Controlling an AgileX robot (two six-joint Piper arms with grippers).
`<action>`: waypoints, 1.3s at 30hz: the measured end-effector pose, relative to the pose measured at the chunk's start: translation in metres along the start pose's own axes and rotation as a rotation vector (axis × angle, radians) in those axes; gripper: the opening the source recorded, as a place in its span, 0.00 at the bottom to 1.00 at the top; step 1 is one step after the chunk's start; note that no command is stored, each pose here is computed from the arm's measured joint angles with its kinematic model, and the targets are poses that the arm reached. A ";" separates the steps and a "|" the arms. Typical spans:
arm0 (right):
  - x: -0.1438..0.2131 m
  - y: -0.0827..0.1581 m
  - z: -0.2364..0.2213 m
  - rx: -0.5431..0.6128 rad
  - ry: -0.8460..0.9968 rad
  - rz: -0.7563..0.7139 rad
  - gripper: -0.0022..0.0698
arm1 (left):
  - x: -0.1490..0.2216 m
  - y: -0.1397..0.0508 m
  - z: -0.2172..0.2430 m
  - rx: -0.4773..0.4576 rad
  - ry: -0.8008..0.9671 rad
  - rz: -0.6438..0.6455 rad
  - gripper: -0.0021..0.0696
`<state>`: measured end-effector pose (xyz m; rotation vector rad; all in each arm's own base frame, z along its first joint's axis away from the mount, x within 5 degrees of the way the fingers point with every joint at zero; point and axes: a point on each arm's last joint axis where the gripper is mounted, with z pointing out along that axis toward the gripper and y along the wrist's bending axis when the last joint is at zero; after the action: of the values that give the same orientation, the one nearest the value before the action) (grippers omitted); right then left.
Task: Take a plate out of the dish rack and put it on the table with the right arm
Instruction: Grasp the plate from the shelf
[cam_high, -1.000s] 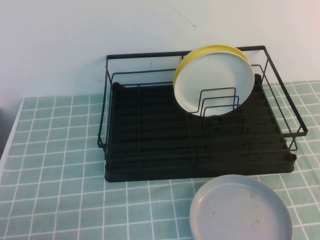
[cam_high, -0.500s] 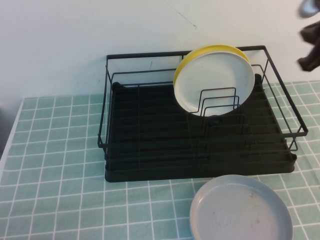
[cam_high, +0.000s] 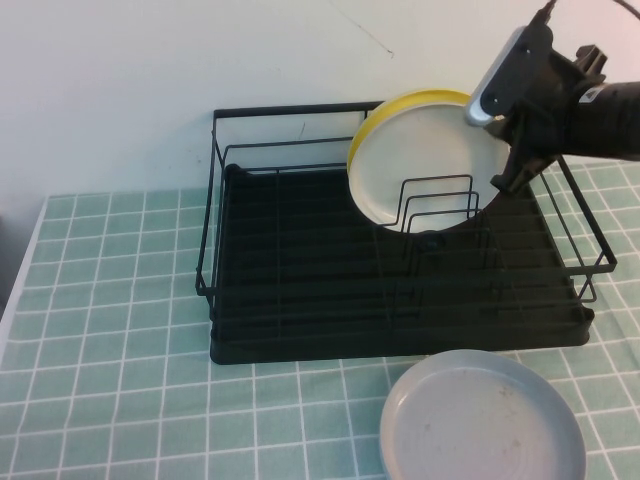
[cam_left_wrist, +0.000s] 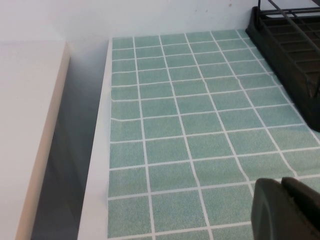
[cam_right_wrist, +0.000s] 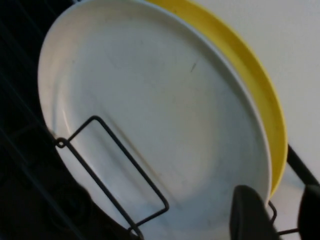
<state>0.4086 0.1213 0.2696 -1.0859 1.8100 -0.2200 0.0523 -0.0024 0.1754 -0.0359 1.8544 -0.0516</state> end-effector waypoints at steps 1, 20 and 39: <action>0.000 0.001 0.001 -0.005 -0.001 0.022 0.35 | 0.000 0.000 0.000 0.000 0.000 0.000 0.02; -0.017 -0.003 0.040 -0.168 -0.013 0.112 0.60 | 0.000 0.000 0.000 0.000 0.000 -0.002 0.02; -0.029 -0.003 0.031 -0.292 -0.009 0.048 0.60 | 0.000 0.000 0.000 0.000 0.000 -0.002 0.02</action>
<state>0.4386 0.1506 0.2746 -1.2392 1.8973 0.0810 0.0523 -0.0024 0.1754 -0.0378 1.8544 -0.0531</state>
